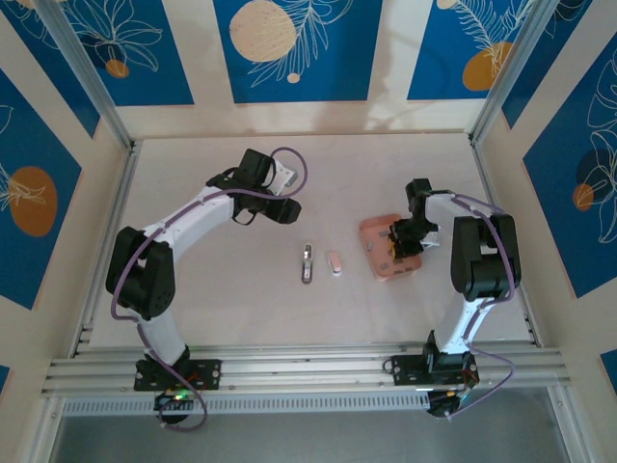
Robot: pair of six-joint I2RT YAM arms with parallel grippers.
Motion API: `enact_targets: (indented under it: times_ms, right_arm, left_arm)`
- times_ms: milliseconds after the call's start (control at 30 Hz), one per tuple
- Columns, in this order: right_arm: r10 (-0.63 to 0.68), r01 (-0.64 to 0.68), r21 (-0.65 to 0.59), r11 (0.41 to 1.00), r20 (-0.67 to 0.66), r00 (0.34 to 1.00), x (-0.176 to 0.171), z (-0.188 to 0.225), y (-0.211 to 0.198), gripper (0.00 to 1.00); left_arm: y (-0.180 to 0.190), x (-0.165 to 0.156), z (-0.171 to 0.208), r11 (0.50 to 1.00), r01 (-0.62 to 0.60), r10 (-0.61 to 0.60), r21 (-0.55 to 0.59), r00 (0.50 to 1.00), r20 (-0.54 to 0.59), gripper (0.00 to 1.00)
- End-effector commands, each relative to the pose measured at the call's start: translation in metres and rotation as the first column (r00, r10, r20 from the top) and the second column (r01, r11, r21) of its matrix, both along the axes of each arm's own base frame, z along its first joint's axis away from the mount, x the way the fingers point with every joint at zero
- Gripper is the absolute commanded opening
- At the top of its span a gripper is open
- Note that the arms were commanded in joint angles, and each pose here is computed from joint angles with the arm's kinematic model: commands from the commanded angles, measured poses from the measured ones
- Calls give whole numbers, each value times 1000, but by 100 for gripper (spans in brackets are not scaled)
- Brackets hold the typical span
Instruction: Load the staples into the stapler
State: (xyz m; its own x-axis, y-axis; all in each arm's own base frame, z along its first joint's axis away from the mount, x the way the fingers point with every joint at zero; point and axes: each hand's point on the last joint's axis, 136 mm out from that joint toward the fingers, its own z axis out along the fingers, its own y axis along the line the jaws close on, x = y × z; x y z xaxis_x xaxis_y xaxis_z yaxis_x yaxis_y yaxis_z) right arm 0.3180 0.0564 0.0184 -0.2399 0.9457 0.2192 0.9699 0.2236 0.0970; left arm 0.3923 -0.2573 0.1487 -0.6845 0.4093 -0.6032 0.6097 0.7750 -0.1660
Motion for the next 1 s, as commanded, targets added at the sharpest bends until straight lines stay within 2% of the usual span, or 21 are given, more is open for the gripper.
enact_targets:
  times_ms: [0, 167, 367, 600, 700, 800, 967]
  right_arm:
    - [68, -65, -28, 997, 88, 994, 12, 18, -3, 18]
    - [214, -206, -60, 977, 217, 953, 21, 42, 4, 18]
    - [367, -350, -112, 930, 293, 883, 17, 67, 18, 17]
    - [536, -465, -268, 844, 390, 749, 2, 99, 51, 17]
    - [616, -504, -357, 787, 407, 674, -8, 107, 65, 17]
    - [669, -542, -393, 743, 414, 617, -22, 114, 78, 17]
    - [755, -595, -465, 656, 425, 500, -41, 123, 95, 17]
  left_arm:
    - [4, 6, 28, 999, -32, 34, -35, 998, 52, 69]
    - [6, 8, 31, 990, -103, 108, -93, 993, 55, 69]
    - [9, 6, 41, 965, -180, 196, -190, 979, 64, 69]
    - [17, -1, 56, 953, -188, 220, -239, 968, 117, 70]
    - [16, -2, 47, 956, -154, 195, -251, 969, 150, 70]
    - [15, -6, 41, 951, -149, 193, -271, 971, 144, 70]
    - [21, -10, 31, 931, -192, 245, -310, 959, 140, 70]
